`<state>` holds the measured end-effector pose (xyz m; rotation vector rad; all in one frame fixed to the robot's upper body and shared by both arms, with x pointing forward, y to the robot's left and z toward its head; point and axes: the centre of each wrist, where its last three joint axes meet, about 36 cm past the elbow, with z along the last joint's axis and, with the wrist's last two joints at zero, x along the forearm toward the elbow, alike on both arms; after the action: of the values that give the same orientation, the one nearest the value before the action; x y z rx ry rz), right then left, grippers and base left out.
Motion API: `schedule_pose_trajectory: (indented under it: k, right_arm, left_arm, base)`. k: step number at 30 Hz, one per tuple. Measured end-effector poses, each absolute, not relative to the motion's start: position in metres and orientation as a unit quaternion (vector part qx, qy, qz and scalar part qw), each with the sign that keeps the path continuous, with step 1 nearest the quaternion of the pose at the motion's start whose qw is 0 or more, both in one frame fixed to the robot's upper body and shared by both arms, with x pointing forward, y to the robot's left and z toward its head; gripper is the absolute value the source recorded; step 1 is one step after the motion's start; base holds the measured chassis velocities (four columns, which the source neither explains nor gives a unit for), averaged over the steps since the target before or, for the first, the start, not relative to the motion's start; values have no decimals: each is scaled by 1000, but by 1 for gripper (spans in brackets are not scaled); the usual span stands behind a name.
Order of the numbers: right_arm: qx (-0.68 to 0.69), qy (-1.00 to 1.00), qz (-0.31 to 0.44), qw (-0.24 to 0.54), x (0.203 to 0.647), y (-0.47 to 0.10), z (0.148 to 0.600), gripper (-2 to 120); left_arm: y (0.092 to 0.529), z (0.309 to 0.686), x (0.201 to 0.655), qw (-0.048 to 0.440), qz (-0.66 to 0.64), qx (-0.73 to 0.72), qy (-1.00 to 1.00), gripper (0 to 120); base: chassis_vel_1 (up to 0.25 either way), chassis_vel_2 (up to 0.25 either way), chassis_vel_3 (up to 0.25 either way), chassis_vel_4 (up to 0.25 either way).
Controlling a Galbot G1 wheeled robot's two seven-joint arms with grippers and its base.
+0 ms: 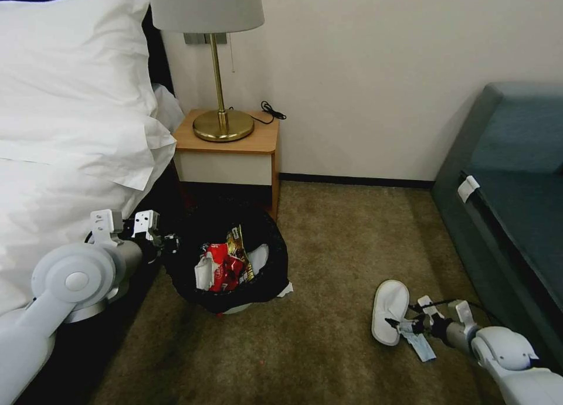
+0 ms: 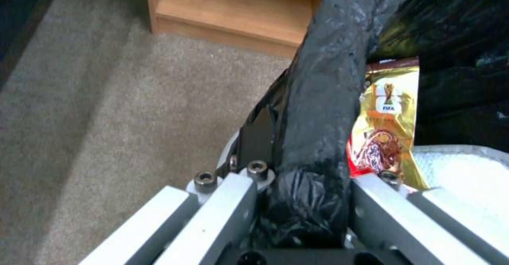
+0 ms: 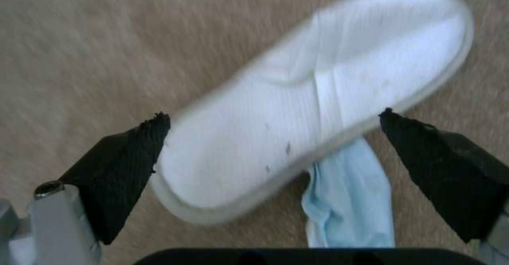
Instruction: Pick up the trash bin, then pick up the garbage on the floor and place it into the trash bin.
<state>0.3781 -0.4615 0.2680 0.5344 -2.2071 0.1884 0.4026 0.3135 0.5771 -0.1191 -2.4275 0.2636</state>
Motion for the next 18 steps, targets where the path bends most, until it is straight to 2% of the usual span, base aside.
schedule_pose_trajectory:
  k: [18]
  right_arm:
    - [180,-870,92,449,359,-496,236,100]
  left_arm:
    - [315,576,403,343,105,-44,-933,3]
  base:
    - [0,0,0,0]
